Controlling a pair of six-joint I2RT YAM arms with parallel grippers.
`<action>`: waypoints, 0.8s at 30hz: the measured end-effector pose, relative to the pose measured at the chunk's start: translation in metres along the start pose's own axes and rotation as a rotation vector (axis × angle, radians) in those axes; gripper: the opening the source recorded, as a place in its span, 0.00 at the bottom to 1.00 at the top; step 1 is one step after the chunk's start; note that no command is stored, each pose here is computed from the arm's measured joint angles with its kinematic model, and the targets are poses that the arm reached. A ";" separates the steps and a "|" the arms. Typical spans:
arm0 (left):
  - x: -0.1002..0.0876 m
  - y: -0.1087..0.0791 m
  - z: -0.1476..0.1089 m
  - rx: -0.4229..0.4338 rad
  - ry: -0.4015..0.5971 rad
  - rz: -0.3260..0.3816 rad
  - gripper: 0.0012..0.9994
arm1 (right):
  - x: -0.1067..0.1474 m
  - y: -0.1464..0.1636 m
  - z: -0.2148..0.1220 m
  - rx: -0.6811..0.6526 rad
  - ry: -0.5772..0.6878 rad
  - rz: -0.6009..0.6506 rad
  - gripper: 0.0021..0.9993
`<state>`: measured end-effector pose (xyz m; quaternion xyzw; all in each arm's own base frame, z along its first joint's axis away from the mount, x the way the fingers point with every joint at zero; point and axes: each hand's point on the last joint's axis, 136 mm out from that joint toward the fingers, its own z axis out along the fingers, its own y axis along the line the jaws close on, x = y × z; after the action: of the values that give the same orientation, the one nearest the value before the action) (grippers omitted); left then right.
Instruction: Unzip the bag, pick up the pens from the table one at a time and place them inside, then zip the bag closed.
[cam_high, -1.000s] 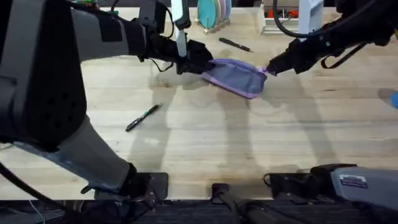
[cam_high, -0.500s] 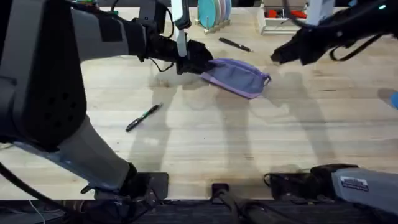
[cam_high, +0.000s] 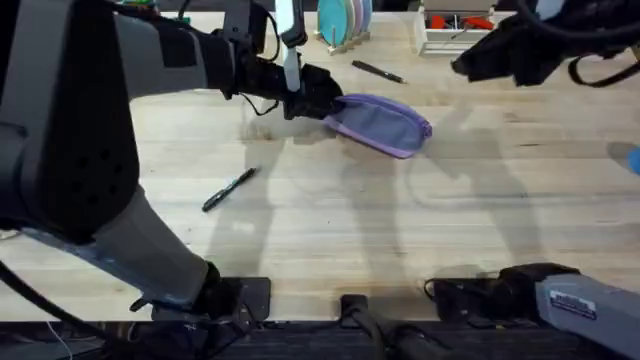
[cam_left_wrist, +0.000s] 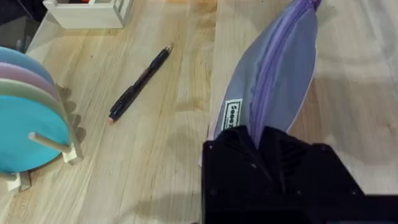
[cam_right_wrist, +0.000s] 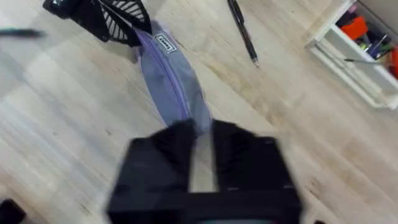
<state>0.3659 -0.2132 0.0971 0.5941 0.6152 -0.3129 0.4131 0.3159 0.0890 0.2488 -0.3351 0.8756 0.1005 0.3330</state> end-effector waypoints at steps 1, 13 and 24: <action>0.000 0.000 0.000 0.000 0.000 0.000 0.04 | 0.000 0.000 -0.001 0.002 -0.003 -0.007 0.26; 0.000 0.000 0.000 0.000 0.000 0.000 0.04 | -0.002 0.000 -0.022 0.063 -0.029 -0.068 1.00; 0.000 0.000 0.000 0.000 0.000 0.000 0.04 | 0.000 0.008 -0.039 0.081 -0.047 -0.079 1.00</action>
<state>0.3659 -0.2132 0.0972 0.5941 0.6151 -0.3130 0.4132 0.2909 0.0795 0.2781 -0.3534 0.8570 0.0595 0.3703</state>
